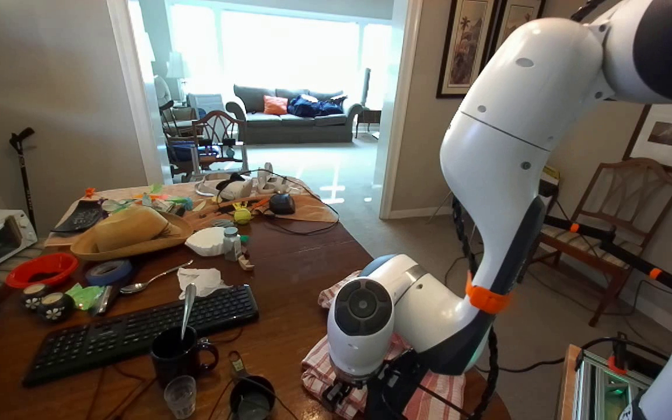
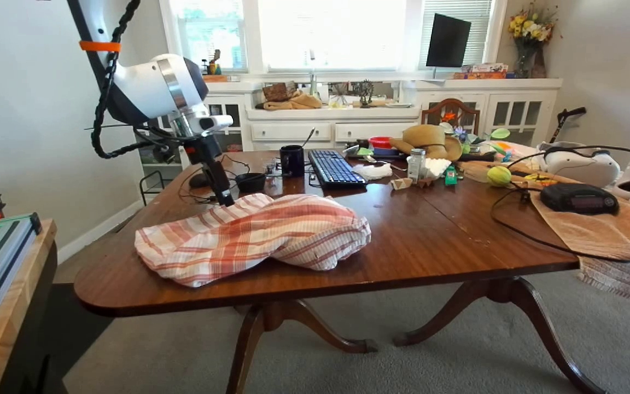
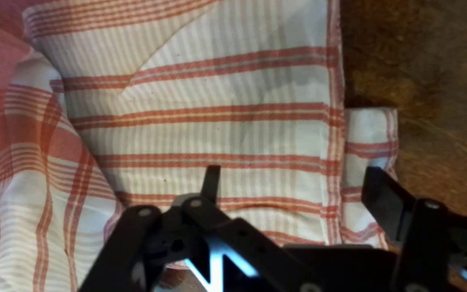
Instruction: Move the towel to the left, then unfold the towel
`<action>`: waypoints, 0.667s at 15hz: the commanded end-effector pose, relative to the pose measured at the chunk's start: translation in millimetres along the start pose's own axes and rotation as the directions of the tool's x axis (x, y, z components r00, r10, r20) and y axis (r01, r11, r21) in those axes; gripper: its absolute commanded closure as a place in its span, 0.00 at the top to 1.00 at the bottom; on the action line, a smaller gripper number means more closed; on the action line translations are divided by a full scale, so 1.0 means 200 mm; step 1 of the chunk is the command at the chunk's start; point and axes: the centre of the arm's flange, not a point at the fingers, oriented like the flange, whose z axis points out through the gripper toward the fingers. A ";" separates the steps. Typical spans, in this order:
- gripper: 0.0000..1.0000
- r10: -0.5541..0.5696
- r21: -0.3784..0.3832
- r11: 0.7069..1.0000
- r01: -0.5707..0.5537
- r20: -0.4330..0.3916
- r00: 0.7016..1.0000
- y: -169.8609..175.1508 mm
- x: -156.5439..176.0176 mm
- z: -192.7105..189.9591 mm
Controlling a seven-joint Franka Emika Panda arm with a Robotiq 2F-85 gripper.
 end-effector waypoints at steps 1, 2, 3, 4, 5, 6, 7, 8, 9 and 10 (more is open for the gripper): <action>0.58 0.009 -0.020 1.000 -0.010 -0.027 1.000 -0.05 0.02 0.15; 0.49 0.006 -0.021 1.000 -0.007 -0.028 1.000 -0.04 0.02 0.16; 0.42 0.005 -0.022 1.000 -0.006 -0.031 0.999 -0.04 0.02 0.17; 0.34 -0.003 -0.022 1.000 0.003 -0.035 0.999 -0.05 0.03 0.18; 0.27 -0.007 -0.022 1.000 0.006 -0.034 0.999 -0.05 0.03 0.19; 0.18 -0.010 -0.021 1.000 0.010 -0.034 0.999 -0.06 0.03 0.19; 0.11 -0.014 -0.019 1.000 0.013 -0.032 0.999 -0.06 0.03 0.19; 0.03 -0.020 -0.015 1.000 0.019 -0.024 1.000 -0.08 0.02 0.18; 0.00 -0.024 -0.011 1.000 0.024 -0.022 0.999 -0.09 0.02 0.17; 0.01 -0.033 -0.003 0.999 0.033 -0.022 0.999 -0.10 0.02 0.16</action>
